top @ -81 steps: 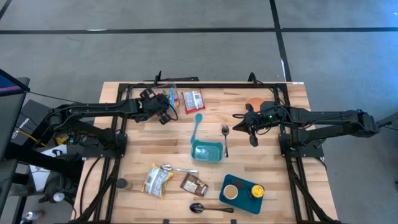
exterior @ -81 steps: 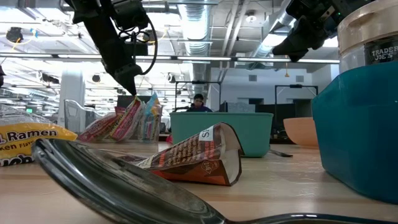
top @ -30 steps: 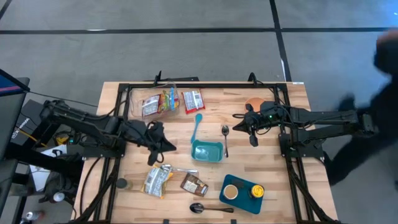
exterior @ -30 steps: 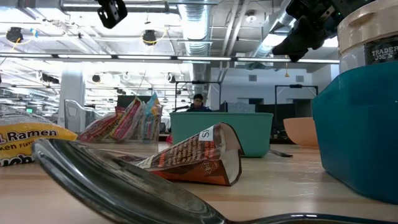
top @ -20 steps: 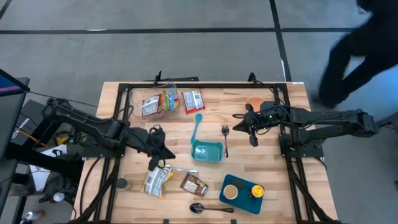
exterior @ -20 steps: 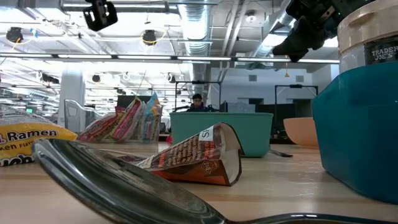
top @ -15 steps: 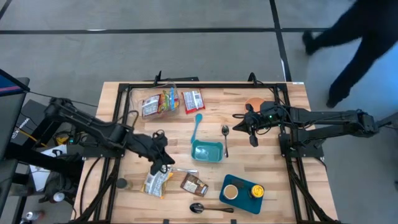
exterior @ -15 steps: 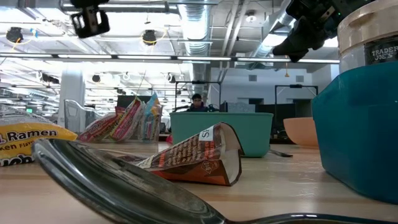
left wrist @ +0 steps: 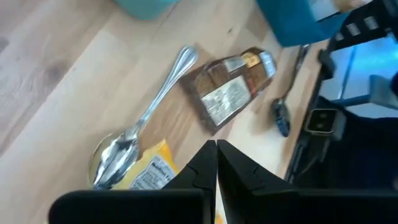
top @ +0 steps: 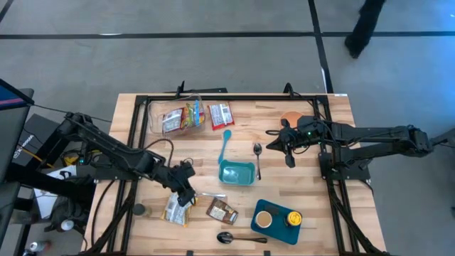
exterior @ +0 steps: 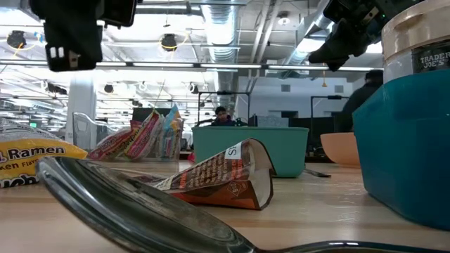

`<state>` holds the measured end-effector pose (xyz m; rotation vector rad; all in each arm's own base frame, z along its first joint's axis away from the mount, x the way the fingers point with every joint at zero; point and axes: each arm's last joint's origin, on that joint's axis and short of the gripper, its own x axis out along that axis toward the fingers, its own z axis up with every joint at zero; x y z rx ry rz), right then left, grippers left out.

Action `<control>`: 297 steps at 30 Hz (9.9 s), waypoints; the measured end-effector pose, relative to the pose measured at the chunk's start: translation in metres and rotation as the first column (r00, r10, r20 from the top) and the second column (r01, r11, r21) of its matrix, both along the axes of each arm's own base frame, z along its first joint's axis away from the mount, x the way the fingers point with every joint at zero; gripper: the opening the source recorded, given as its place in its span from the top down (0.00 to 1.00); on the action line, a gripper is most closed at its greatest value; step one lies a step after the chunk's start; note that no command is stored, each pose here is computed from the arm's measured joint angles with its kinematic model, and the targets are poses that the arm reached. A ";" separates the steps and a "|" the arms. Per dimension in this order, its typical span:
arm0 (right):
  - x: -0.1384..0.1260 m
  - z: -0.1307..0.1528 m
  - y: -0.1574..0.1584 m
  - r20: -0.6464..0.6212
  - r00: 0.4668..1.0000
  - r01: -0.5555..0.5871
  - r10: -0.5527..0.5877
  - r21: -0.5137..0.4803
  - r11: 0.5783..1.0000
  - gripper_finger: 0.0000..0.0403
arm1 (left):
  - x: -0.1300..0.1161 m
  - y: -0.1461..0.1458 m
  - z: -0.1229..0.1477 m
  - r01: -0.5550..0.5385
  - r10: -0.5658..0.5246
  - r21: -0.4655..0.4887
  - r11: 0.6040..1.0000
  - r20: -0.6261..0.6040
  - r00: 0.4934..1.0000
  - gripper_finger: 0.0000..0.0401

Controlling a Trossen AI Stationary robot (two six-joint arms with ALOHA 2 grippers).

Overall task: Pick & Place Food Item
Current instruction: Put the yellow noodle pack into the transparent bin

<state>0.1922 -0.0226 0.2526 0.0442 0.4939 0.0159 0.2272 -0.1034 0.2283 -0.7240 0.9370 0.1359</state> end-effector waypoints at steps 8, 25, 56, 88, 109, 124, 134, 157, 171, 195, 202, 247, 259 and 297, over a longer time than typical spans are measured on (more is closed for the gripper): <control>0.000 0.000 0.000 0.000 1.000 0.001 -0.001 0.002 1.000 1.00 | 0.009 -0.011 -0.026 0.104 -0.096 0.098 0.990 -0.079 0.992 0.99; 0.000 0.000 0.000 0.005 1.000 0.001 -0.001 0.001 1.000 1.00 | 0.019 -0.017 -0.043 0.131 -0.119 0.121 0.984 -0.100 0.988 0.99; 0.000 0.001 0.000 0.009 1.000 0.001 -0.001 -0.001 1.000 1.00 | 0.047 -0.033 -0.004 0.128 -0.145 0.081 0.988 0.254 0.956 1.00; 0.000 0.001 0.000 0.008 1.000 0.001 -0.001 0.000 1.000 1.00 | 0.009 -0.058 -0.037 0.266 -0.195 0.430 0.863 -0.201 0.960 1.00; 0.000 0.001 0.000 0.009 1.000 0.001 -0.001 -0.001 1.000 1.00 | 0.021 -0.035 -0.052 0.256 -0.177 0.312 0.915 -0.261 0.949 0.77; 0.000 0.001 0.000 0.009 1.000 0.001 -0.001 -0.002 1.000 1.00 | 0.030 -0.031 -0.051 0.326 -0.269 0.320 0.890 -0.209 0.940 0.57; 0.000 0.001 0.000 0.009 1.000 0.002 -0.002 0.000 1.000 1.00 | 0.032 -0.035 -0.072 0.375 -0.293 0.275 0.885 -0.298 0.909 0.60; 0.000 0.001 0.000 0.009 1.000 0.002 -0.002 0.000 1.000 1.00 | 0.033 -0.035 -0.079 0.383 -0.290 0.275 0.882 -0.325 0.900 0.80; 0.000 0.001 0.000 0.009 1.000 0.002 -0.002 0.000 1.000 1.00 | 0.033 -0.035 -0.079 0.382 -0.290 0.275 0.882 -0.323 0.901 0.99; 0.000 0.001 0.000 0.009 1.000 0.002 -0.002 0.000 1.000 1.00 | 0.033 -0.035 -0.077 0.379 -0.289 0.277 0.883 -0.316 0.904 1.00; 0.000 0.001 0.000 0.009 1.000 0.001 -0.001 0.000 1.000 1.00 | 0.031 -0.032 -0.050 0.312 -0.261 0.331 0.891 -0.189 0.947 1.00; 0.001 0.002 0.000 0.017 1.000 -0.003 0.003 -0.010 1.000 1.00 | -0.002 0.054 0.062 -0.077 0.017 0.976 0.206 0.075 0.997 1.00; 0.001 0.001 0.000 0.013 1.000 -0.003 0.003 -0.010 1.000 1.00 | -0.003 0.122 0.069 -0.132 0.267 0.972 0.196 0.077 0.961 1.00; 0.000 0.001 0.000 0.009 1.000 -0.010 0.011 -0.023 1.000 1.00 | -0.039 0.156 0.082 -0.175 0.361 0.948 0.267 0.070 0.930 1.00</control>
